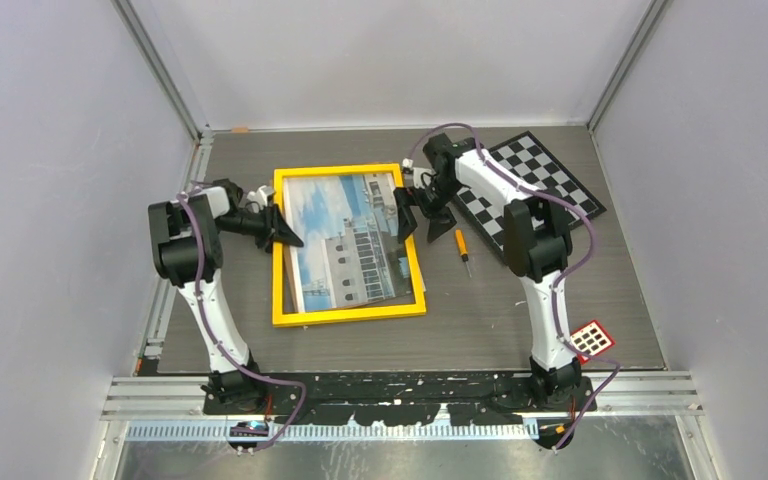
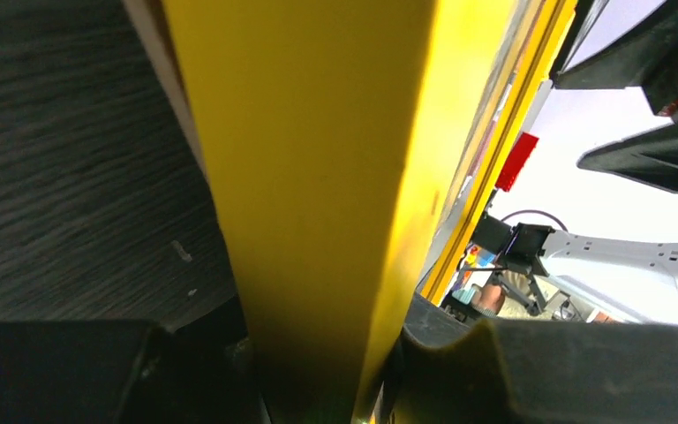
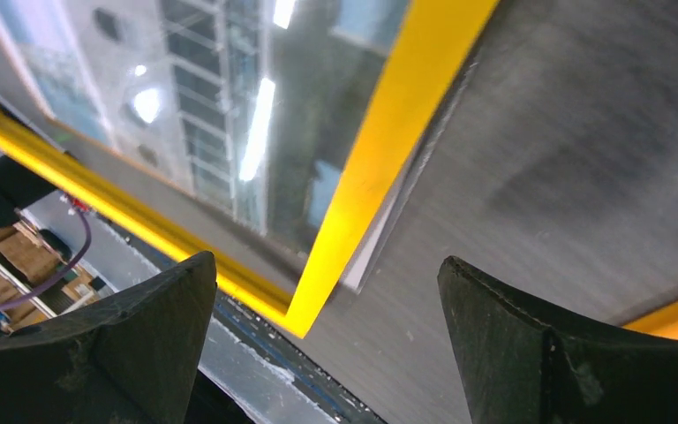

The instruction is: Take the photo out of the frame

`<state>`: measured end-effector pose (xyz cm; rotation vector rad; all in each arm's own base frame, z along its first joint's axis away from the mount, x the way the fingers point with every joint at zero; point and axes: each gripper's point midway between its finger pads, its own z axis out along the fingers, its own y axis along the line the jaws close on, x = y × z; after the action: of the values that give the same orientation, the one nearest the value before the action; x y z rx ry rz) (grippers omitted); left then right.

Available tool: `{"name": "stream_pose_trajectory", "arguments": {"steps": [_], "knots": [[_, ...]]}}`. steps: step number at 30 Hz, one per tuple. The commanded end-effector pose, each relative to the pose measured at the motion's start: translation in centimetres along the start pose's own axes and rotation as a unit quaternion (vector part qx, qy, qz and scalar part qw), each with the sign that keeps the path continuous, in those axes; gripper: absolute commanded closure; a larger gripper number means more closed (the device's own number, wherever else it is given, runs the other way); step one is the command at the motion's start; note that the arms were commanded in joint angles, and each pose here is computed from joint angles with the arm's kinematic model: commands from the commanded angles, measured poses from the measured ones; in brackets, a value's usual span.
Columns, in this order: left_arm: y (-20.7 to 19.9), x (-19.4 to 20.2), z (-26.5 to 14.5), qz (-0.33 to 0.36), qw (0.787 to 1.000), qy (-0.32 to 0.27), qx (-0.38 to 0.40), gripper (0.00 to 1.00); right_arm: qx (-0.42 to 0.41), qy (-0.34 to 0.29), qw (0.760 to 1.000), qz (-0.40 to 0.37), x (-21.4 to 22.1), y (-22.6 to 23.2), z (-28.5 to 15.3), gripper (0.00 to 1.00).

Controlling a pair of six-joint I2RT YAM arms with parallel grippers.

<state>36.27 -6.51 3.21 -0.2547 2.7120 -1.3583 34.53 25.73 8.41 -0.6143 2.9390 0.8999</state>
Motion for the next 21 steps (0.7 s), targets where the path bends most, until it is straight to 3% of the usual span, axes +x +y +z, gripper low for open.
{"name": "stream_pose_trajectory", "arguments": {"steps": [1, 11, 21], "knots": [[1.8, -1.0, -1.1, -0.045, 0.994, -0.048, -0.086, 0.74, 0.02, -0.023, 0.999, 0.011, -2.2, -1.9, 1.1, 0.02], [2.7, -1.4, -3.4, -0.043, 0.98, -0.095, -0.17, 0.25, 0.028, -0.003, 0.999, 0.025, -1.5, -4.3, 4.2, 0.14], [3.4, -2.7, -4.5, -0.046, 0.965, -0.155, -0.208, 0.1, -0.014, 0.029, 0.998, 0.052, 0.1, -3.7, 6.5, 0.25]]}}
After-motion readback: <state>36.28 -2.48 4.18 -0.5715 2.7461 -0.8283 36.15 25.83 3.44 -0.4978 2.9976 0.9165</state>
